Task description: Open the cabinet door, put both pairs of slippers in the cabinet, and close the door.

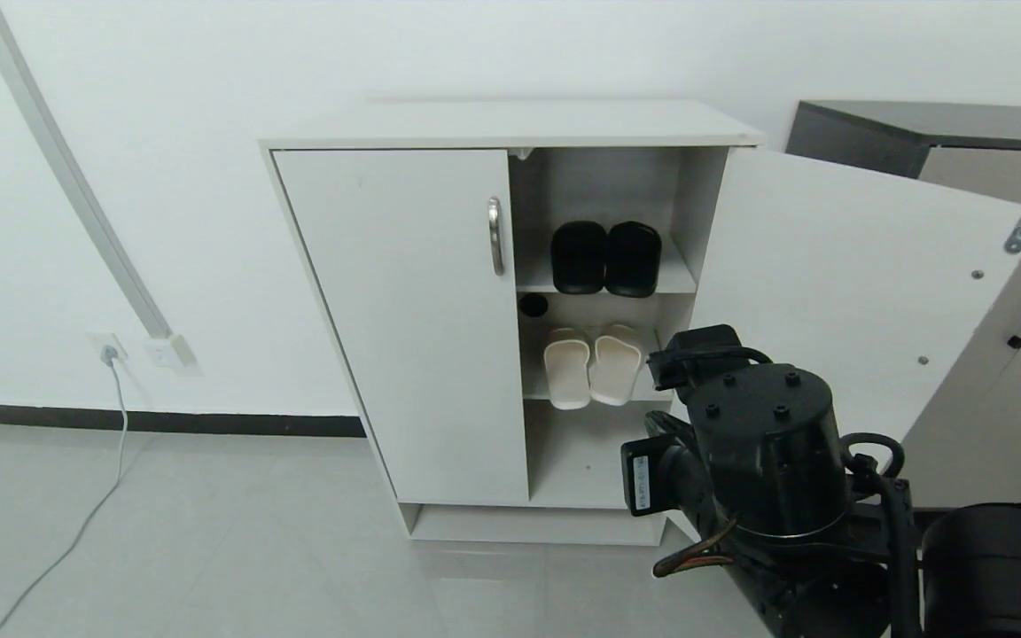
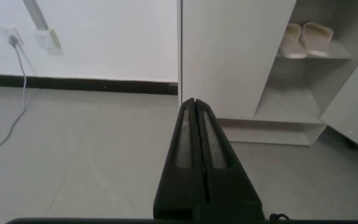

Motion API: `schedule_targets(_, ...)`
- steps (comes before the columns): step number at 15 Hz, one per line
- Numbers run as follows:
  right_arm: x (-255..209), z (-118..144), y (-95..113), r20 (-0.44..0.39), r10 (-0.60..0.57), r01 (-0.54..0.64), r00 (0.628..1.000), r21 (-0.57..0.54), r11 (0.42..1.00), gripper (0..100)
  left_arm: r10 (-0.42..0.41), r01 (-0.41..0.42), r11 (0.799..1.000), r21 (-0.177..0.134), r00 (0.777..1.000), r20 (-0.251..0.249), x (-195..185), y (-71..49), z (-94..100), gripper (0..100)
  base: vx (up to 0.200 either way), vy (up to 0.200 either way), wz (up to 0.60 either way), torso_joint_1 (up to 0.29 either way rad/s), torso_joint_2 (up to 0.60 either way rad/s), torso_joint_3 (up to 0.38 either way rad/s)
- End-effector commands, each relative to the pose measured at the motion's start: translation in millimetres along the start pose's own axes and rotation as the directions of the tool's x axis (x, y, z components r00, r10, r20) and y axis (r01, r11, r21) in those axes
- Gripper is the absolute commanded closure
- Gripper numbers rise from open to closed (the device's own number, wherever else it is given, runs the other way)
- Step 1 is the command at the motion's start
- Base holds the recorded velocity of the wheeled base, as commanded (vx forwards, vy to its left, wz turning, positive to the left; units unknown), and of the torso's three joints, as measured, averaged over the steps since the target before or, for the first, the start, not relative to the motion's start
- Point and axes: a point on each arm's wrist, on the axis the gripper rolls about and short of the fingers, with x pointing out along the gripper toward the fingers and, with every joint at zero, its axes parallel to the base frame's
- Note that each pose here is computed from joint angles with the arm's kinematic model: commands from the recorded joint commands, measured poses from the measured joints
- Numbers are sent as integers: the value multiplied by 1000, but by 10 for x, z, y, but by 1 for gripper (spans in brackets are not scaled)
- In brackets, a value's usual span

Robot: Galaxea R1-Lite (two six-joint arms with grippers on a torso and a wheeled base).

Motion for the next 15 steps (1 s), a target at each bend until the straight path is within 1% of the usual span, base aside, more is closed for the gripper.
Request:
schedule_targets(1, 10, -11, -5, -4, -4, 4, 1000, -3, 1000, 100, 0, 0, 1000, 0, 1000, -2, 1, 0, -2, 100, 0, 0, 0, 27, -500, -354)
schedule_targets(9, 9, -24, -8, -7, -5, 4, 1000, -7, 1000, 100, 0, 0, 1000, 0, 1000, -2, 1, 0, -2, 100, 0, 0, 0, 130, -467, -336)
schedule_targets(15, 8, -28, -10, -8, -5, 5, 1000, -8, 1000, 100, 0, 0, 1000, 0, 1000, -2, 1, 0, -2, 100, 0, 0, 0, 178, -497, -317)
